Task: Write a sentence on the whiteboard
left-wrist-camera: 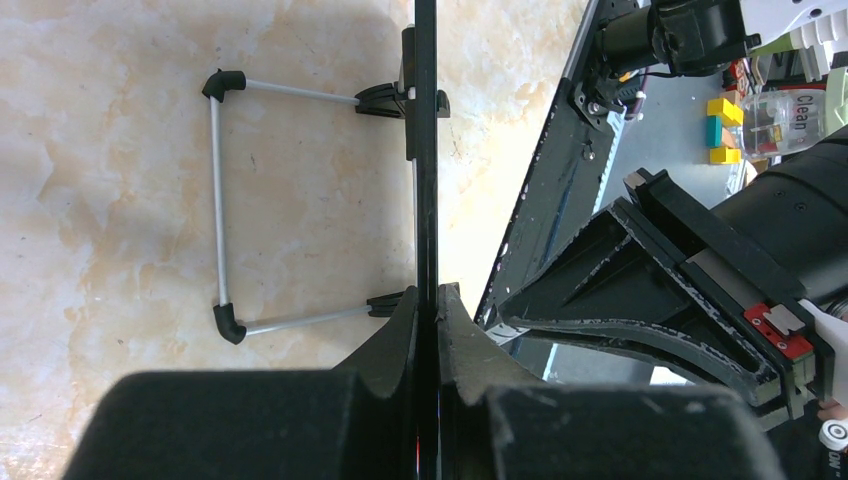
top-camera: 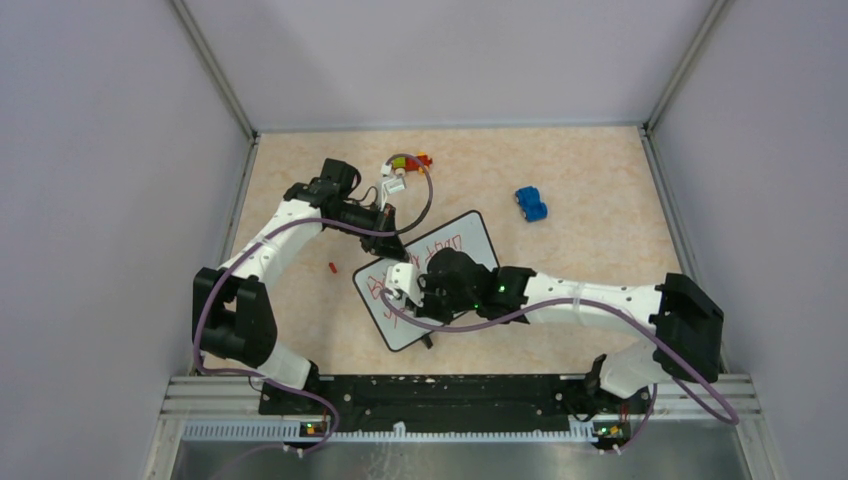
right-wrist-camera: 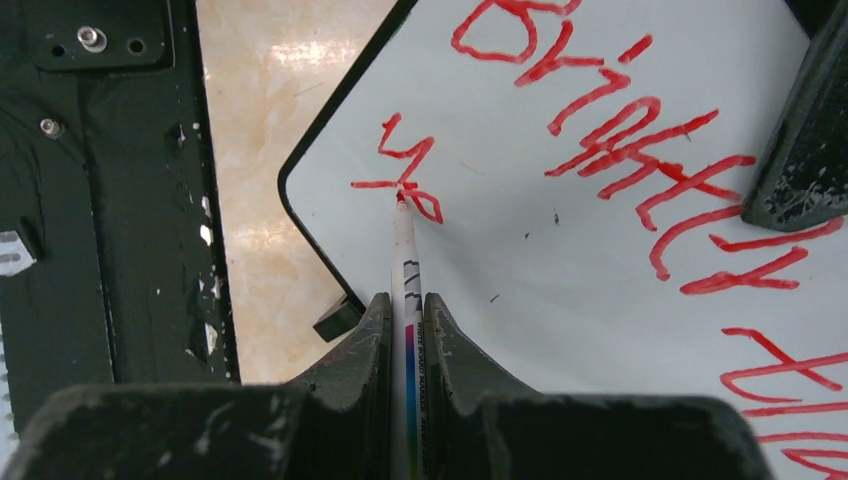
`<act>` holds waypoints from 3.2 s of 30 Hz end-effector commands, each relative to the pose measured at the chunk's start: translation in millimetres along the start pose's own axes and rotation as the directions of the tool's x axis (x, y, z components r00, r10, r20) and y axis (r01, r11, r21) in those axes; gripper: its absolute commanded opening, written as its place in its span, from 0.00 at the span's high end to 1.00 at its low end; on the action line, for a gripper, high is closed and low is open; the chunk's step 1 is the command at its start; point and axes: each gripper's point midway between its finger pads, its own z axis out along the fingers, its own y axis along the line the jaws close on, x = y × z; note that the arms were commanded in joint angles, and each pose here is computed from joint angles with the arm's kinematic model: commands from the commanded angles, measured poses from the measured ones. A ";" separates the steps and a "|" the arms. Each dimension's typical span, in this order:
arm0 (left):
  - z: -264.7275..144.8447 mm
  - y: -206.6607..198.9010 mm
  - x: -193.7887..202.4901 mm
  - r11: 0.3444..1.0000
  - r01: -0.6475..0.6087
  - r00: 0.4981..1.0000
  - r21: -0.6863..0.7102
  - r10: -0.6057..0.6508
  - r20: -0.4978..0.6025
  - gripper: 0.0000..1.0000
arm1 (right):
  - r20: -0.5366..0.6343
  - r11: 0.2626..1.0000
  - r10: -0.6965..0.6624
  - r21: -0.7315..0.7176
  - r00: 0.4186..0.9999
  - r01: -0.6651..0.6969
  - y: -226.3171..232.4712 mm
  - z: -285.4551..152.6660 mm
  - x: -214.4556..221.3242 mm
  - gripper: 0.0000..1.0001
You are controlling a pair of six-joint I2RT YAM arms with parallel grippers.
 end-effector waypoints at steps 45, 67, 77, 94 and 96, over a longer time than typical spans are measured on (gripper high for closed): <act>3.5 -1.7 8.6 1.000 0.009 1.000 0.011 -0.009 -0.027 1.00 | 0.046 0.992 0.001 0.124 0.999 -0.006 -31.1 -25.4 -8.6 1.00; 4.1 -1.4 9.0 1.000 0.008 1.000 0.013 -0.008 -0.030 1.00 | 0.003 0.997 -0.018 0.078 1.000 0.017 -24.0 -13.9 2.9 1.00; 4.6 -0.4 9.3 1.000 0.015 0.999 0.013 -0.015 -0.031 1.00 | -0.023 0.995 -0.020 0.097 1.000 0.022 -24.5 -19.8 15.5 1.00; 4.6 0.1 7.3 1.000 0.018 0.999 0.012 -0.017 -0.029 1.00 | -0.030 0.998 -0.003 0.065 1.000 0.004 -17.9 -16.9 20.9 1.00; 4.7 0.0 7.2 1.000 0.017 0.999 0.013 -0.016 -0.029 1.00 | -0.021 0.998 -0.010 0.059 1.000 0.011 -15.8 -14.6 15.2 1.00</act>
